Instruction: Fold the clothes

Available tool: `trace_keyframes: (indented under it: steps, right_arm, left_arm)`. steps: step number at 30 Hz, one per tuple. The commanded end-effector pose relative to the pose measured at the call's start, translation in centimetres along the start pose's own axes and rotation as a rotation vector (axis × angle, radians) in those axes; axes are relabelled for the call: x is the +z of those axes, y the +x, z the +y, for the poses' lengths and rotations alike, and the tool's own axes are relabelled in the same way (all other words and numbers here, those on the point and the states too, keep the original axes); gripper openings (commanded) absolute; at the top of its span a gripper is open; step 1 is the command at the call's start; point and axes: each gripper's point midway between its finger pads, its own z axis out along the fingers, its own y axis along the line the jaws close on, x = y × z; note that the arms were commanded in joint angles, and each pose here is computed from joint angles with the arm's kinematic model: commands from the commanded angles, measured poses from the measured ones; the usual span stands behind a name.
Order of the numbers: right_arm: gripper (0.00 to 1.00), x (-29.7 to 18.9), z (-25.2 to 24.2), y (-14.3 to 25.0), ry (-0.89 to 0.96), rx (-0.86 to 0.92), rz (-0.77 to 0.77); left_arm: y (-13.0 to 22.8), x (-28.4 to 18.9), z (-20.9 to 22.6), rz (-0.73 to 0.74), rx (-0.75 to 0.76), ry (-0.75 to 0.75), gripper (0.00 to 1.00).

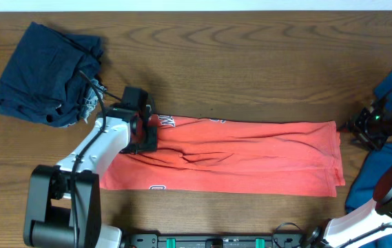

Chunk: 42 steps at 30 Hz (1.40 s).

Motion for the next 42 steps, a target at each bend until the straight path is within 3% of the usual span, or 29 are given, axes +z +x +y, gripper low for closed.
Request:
trace_keyframes:
  steps: [1,4,10,18,22,25,31,42]
  right_arm:
    - [0.24,-0.8,1.3,1.9,-0.056,-0.046,0.057]
    - [0.07,0.0,0.5,3.9,0.008,-0.045,0.13]
    - [0.01,3.3,-3.5,4.1,0.159,0.114,0.081]
    - [0.06,3.8,-6.4,1.7,0.219,0.261,-0.051]
    - [0.15,2.0,-3.8,-0.1,0.043,0.196,-0.065]
    - [0.31,-0.1,-1.5,-0.4,-0.072,0.095,-0.049]
    - [0.6,-1.7,-1.2,0.1,-0.051,0.027,-0.026]
    - [0.61,1.6,-3.6,1.3,0.03,0.024,-0.016]
  left_arm:
    - [-2.1,-2.8,-1.5,-0.089,0.004,0.07,0.47]
    - [-2.1,-3.3,-1.5,-0.101,0.006,0.071,0.37]
    - [-1.4,-2.0,-0.7,-0.063,0.0,0.029,0.34]
    - [0.7,0.7,2.0,0.025,-0.011,-0.102,0.36]
    - [0.6,1.3,2.6,0.029,-0.029,-0.105,0.41]
    - [-0.2,1.2,3.3,0.004,-0.059,-0.104,0.43]
    - [-1.5,0.9,6.3,-0.042,-0.163,-0.109,0.44]
    - [-2.2,0.5,10.6,-0.085,-0.269,-0.139,0.42]
